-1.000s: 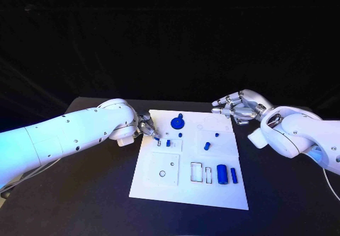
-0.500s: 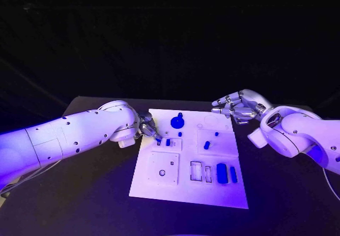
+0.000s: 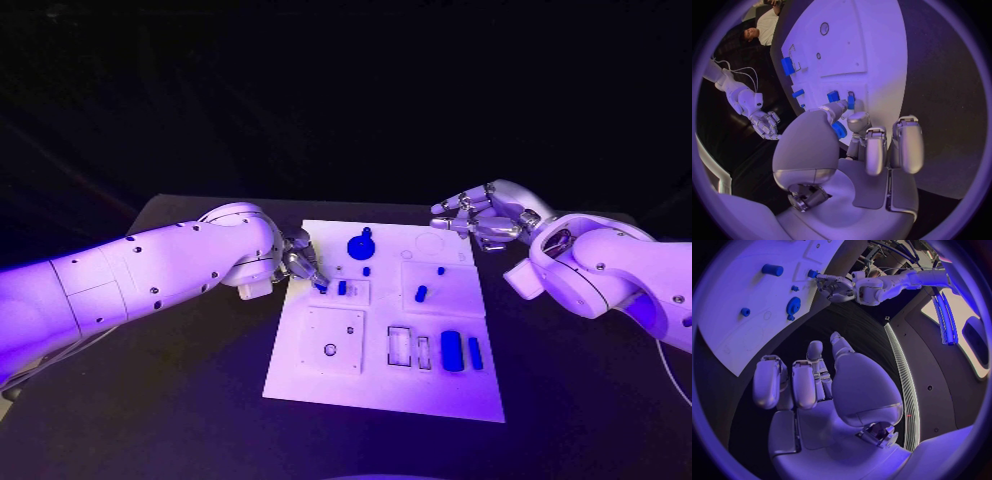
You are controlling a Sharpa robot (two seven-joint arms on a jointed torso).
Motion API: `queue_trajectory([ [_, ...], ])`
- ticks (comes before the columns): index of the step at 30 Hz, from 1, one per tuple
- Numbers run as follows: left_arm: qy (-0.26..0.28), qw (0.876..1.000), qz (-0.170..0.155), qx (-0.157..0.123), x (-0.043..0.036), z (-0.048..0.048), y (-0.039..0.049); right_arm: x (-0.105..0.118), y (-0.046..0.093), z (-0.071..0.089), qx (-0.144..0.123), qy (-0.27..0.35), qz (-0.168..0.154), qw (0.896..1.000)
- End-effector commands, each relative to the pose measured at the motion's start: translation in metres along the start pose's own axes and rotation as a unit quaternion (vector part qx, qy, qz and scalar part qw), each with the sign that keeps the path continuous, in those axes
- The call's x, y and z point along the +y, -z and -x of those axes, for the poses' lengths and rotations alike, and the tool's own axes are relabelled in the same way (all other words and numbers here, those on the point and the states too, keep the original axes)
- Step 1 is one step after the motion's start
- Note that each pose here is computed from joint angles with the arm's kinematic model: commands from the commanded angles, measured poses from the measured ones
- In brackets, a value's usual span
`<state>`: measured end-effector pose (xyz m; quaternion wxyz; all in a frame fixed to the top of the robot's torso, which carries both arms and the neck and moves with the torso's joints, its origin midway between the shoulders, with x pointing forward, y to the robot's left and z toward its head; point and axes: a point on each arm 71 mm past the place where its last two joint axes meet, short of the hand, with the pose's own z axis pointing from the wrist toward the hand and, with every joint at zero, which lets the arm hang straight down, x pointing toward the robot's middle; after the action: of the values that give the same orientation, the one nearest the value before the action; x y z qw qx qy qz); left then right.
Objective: Assemble the parts on the task board
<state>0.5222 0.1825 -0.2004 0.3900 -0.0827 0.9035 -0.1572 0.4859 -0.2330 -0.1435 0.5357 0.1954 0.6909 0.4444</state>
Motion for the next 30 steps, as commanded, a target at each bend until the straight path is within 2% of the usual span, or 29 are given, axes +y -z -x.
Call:
queue_trajectory([
  [1,-0.024,0.999,0.012,0.022,0.0025,-0.0052,-0.0007,0.0003,-0.0001,-0.0019,0.008,0.000,0.003,1.000],
  [13,-0.029,0.999,0.020,0.026,0.0028,-0.0060,-0.0008,0.0003,-0.0002,-0.0021,0.009,0.000,0.003,1.000],
  [24,-0.031,0.999,0.022,0.028,-0.0008,-0.0073,-0.0019,0.0007,-0.0003,-0.0026,0.009,0.000,0.004,1.000],
  [30,-0.036,0.998,0.035,0.032,-0.0045,-0.0086,-0.0043,0.0009,-0.0002,-0.0030,0.011,0.000,0.004,1.000],
])
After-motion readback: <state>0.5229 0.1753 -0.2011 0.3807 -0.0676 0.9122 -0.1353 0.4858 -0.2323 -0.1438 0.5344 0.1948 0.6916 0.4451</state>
